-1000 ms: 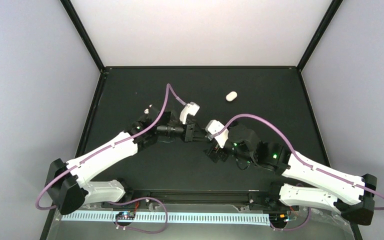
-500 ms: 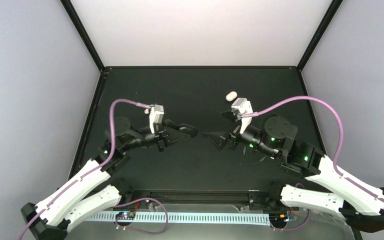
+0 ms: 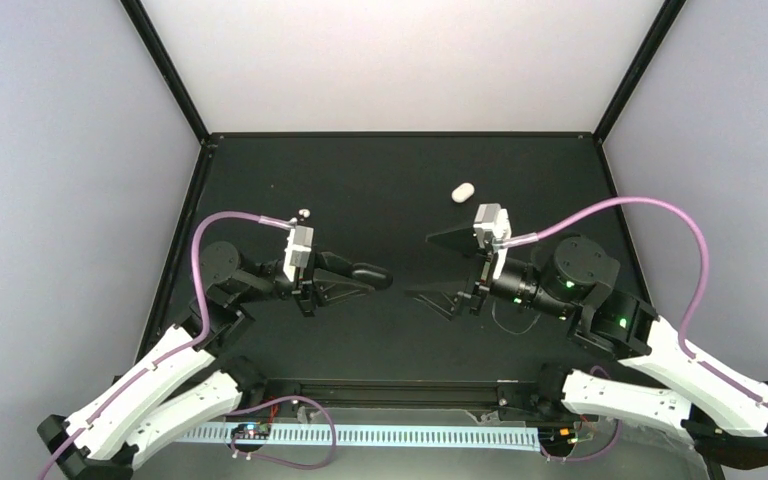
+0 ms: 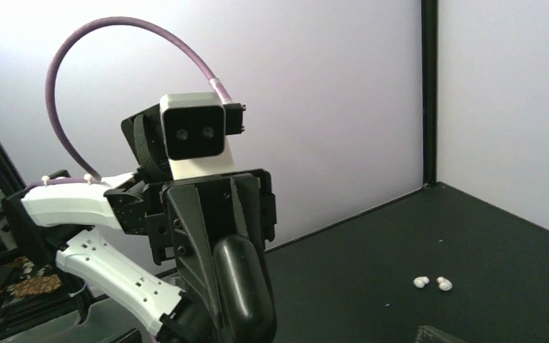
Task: Insert the wireless bluetooth earbuds into the charging case
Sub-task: Pick up the charging case at the center of the board, then open the charging case.
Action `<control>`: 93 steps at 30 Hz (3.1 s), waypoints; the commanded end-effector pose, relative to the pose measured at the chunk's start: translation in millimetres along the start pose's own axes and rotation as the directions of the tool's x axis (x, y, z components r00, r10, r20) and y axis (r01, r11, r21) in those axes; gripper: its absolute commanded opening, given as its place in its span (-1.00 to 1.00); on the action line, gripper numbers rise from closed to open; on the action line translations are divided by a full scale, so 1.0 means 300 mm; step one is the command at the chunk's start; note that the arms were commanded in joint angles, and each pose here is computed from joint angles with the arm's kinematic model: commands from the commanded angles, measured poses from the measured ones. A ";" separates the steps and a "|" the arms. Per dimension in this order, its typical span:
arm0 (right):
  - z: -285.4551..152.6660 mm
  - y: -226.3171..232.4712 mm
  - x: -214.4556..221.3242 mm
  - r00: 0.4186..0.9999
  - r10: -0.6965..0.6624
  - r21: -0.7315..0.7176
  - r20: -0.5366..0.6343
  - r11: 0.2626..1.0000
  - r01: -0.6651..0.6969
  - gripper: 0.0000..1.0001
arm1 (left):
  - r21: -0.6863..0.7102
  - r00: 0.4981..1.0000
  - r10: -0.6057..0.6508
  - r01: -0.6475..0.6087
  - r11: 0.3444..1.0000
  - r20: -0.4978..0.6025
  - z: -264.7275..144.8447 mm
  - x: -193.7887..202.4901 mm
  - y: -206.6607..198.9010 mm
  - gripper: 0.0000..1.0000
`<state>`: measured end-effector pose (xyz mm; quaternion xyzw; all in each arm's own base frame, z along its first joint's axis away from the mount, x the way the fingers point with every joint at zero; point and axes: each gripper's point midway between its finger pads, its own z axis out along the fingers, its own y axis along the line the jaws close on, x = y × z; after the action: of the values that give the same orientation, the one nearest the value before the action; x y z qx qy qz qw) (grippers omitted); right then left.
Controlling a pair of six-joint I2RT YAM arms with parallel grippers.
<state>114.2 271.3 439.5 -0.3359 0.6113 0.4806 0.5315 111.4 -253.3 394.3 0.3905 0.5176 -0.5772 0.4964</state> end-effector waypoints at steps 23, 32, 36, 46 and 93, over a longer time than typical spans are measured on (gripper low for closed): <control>-0.035 -0.236 0.111 0.989 -0.140 0.356 -0.051 0.922 0.149 1.00 | 0.222 0.845 0.509 -0.534 0.816 0.166 -0.035 -0.029 -0.176 -0.97; -0.072 -0.306 0.118 0.978 -0.178 0.471 -0.107 0.857 0.207 1.00 | 0.249 0.834 0.537 -0.551 0.796 0.127 0.035 -0.060 -0.125 -0.97; -0.101 -0.350 0.096 0.982 -0.153 0.556 -0.110 0.809 0.188 1.00 | 0.183 0.874 0.483 -0.485 0.855 0.059 0.064 -0.088 -0.065 -0.97; -0.115 -0.492 0.241 0.990 0.036 0.750 -0.136 0.656 0.080 1.00 | -0.070 0.910 0.373 -0.366 0.928 0.182 -0.009 -0.146 0.011 -0.97; 0.042 -0.080 0.012 0.989 -0.095 0.051 -0.115 0.994 0.101 1.00 | 0.122 0.976 0.215 -0.216 0.969 0.028 -0.047 0.013 -0.042 -0.97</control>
<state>145.0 269.2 426.1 -0.3589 0.6463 0.4148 0.5305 95.3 -238.3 389.7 0.4695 0.4331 -0.5548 0.5331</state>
